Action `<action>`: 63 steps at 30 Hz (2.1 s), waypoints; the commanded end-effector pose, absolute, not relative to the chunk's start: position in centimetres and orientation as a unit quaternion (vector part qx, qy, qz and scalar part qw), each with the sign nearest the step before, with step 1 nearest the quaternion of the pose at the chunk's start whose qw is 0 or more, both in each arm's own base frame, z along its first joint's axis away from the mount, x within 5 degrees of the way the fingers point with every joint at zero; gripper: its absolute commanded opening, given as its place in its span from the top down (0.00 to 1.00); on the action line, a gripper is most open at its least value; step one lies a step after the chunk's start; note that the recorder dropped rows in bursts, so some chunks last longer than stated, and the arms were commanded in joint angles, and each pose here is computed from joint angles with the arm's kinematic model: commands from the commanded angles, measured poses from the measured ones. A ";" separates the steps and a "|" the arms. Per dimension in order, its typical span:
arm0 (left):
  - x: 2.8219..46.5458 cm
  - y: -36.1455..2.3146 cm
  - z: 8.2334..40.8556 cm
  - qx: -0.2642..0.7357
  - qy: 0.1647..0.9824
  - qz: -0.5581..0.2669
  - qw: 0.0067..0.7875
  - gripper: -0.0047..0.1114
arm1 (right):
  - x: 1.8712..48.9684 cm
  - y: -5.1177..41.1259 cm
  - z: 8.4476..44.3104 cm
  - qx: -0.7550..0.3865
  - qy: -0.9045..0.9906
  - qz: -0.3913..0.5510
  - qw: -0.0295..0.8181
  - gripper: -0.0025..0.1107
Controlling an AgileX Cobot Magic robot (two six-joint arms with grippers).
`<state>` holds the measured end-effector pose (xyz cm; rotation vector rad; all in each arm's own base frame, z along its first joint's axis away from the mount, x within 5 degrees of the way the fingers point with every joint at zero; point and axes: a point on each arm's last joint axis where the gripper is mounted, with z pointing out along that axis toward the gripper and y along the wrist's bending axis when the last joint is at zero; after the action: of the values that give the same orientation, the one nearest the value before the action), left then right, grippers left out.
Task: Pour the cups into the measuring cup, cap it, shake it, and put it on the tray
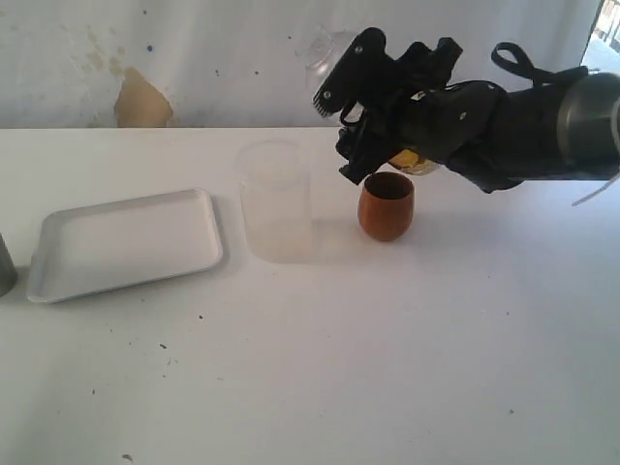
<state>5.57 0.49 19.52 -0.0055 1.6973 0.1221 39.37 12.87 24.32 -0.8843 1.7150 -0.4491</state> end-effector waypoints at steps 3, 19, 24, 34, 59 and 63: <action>5.6 0.5 19.5 0.001 0.747 0.055 0.663 0.96 | 40.4 12.6 23.8 -0.425 0.681 -0.266 0.533 0.98; 5.6 0.5 19.5 0.001 0.747 0.055 0.663 0.96 | 41.6 12.2 21.8 -0.503 0.610 -0.386 0.476 0.98; 5.6 0.5 19.5 0.001 0.747 0.055 0.663 0.96 | 42.1 12.3 22.0 -0.496 0.611 -0.388 0.480 0.98; 5.6 0.5 19.5 0.001 0.747 0.055 0.663 0.96 | 42.4 12.4 22.7 -0.521 0.574 -0.428 0.465 0.98; 5.6 0.5 19.5 0.001 0.747 0.055 0.663 0.96 | 42.6 12.3 23.4 -0.546 0.517 -0.472 0.461 0.98; 5.6 0.5 19.5 0.001 0.747 0.055 0.663 0.96 | 42.7 12.4 23.7 -0.547 0.500 -0.486 0.463 0.98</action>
<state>5.57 0.49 19.52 -0.0042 1.6973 0.1238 42.34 12.98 21.79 -1.4104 1.3089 -1.0845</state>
